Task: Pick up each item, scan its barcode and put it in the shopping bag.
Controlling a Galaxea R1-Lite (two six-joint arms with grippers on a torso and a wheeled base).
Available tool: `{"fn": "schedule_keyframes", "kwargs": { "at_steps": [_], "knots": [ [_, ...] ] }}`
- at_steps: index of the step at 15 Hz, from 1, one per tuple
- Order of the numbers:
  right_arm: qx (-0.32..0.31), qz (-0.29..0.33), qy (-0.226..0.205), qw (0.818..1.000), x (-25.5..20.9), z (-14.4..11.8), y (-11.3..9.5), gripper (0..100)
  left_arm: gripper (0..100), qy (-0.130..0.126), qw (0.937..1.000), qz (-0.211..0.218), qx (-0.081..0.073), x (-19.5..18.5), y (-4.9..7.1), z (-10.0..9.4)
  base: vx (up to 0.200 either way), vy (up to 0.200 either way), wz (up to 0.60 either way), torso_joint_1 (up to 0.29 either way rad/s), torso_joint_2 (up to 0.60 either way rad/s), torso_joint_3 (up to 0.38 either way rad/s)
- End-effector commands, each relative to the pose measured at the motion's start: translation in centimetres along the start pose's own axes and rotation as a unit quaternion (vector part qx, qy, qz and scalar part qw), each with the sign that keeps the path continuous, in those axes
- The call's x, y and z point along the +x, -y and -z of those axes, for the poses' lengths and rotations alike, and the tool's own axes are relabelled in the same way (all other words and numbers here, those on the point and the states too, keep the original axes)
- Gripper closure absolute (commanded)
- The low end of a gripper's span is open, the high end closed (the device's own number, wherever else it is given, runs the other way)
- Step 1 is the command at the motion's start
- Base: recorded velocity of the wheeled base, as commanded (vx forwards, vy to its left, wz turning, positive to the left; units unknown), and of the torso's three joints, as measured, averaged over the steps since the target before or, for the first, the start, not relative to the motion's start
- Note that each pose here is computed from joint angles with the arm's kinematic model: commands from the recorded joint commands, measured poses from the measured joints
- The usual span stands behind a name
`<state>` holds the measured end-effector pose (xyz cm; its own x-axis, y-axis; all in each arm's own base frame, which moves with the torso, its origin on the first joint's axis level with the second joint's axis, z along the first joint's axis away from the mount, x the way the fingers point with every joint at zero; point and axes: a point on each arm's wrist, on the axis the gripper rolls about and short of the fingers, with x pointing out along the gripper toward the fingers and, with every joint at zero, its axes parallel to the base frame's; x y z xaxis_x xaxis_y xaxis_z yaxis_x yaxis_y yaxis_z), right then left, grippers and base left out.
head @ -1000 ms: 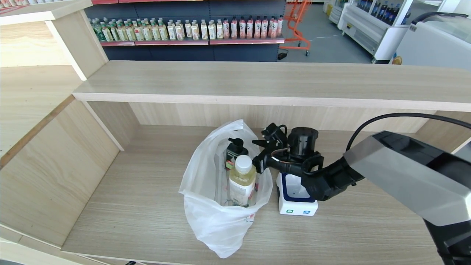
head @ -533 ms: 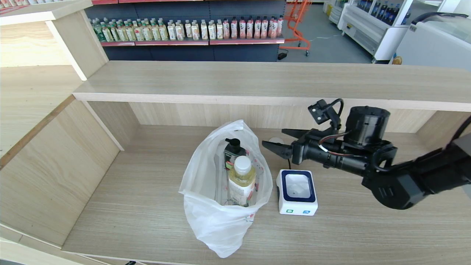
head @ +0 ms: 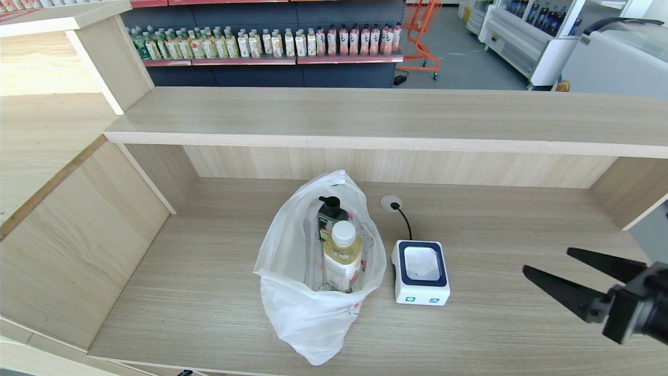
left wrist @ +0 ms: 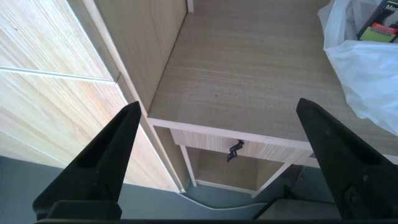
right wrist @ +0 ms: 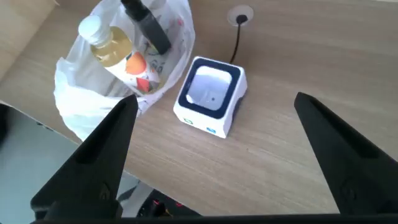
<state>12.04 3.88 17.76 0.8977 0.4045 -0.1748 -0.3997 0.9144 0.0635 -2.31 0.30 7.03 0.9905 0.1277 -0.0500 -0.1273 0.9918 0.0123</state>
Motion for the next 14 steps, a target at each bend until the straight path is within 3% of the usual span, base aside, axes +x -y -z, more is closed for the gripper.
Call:
{"fn": "schedule_keyframes", "kwargs": {
  "at_steps": [1, 3, 5, 6, 7, 14],
  "knots": [
    [0.004, 0.127, 0.033, 0.991, -9.0, 7.9, -0.3, 0, 0, -0.001, 1.0, 0.0, 0.0, 0.0, 0.0, 0.0, 0.0, 0.0, 0.0, 0.0, 0.0, 0.0],
    [-0.008, 0.173, 0.054, 0.983, -10.9, 10.2, -0.9, 0, 0, -0.001, 1.0, 0.0, 0.0, 0.0, 0.0, 0.0, 0.0, 0.0, 0.0, 0.0, 0.0, 0.0],
    [-0.006, 0.192, 0.046, 0.98, -11.8, 12.0, -1.3, 0, 0, -0.001, 1.0, 0.0, 0.0, 0.0, 0.0, 0.0, 0.0, 0.0, 0.0, 0.0, 0.0, 0.0],
    [-0.048, 0.196, 0.075, 0.977, -12.3, 12.4, -1.5, 0, 0, -0.001, 1.0, 0.0, 0.0, 0.0, 0.0, 0.0, 0.0, 0.0, 0.0, 0.0, 0.0, 0.0],
    [-0.052, 0.194, 0.09, 0.975, -12.6, 12.6, -1.6, 0, 0, 0.0, 1.0, 0.0, -0.001, 0.0, 0.0, 0.0, 0.0, 0.0, 0.0, 0.0, 0.0, 0.0],
    [-0.049, 0.191, 0.09, 0.976, -12.6, 12.7, -1.6, 0, 0, -0.001, 1.0, 0.0, 0.0, 0.0, 0.0, 0.0, 0.0, 0.0, 0.0, 0.0, 0.0, 0.0]
  ]
}}
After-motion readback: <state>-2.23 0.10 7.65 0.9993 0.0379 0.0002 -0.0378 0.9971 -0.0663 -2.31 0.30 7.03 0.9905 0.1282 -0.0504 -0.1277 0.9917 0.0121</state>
